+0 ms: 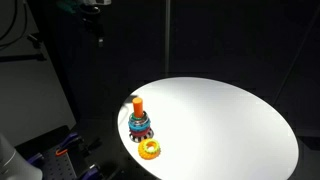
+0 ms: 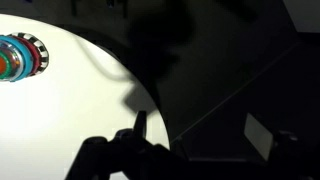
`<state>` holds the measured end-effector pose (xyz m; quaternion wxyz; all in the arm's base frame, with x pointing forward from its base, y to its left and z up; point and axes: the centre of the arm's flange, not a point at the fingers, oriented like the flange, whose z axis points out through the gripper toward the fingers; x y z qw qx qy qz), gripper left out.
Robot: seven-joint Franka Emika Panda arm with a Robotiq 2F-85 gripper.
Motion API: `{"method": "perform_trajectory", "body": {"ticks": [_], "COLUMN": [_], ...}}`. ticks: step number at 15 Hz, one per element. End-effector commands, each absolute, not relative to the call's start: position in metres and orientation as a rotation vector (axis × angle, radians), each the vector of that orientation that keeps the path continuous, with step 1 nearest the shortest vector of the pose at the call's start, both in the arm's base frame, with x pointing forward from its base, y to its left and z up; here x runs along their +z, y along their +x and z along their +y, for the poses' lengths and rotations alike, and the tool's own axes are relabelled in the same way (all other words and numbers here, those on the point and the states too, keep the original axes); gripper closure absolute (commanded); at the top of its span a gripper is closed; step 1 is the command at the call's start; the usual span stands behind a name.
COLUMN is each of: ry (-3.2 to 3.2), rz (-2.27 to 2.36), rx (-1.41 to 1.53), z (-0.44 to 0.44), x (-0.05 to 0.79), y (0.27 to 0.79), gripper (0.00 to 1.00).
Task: Put the circular object on the orange object
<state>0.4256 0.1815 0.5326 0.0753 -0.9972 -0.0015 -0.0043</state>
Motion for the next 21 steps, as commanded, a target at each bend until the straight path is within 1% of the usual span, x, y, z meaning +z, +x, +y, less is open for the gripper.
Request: {"method": "perform_trajectory", "body": {"ticks": [1, 6, 11, 14, 21], "ry": [-2.990, -2.990, -3.039, -3.060, -3.063], "rz": [-0.005, -0.005, 0.123, 0.246, 0.555], "rx": [-0.015, -0.019, -0.067, -0.077, -0.089], "z": [0.182, 0.182, 0.159, 0.126, 0.008], "x": [0.533, 0.534, 0.540, 0.535, 0.515], "y": [0.426, 0.425, 0.433, 0.448, 0.482], "gripper": [0.00, 0.00, 0.00, 0.00, 0.00]}}
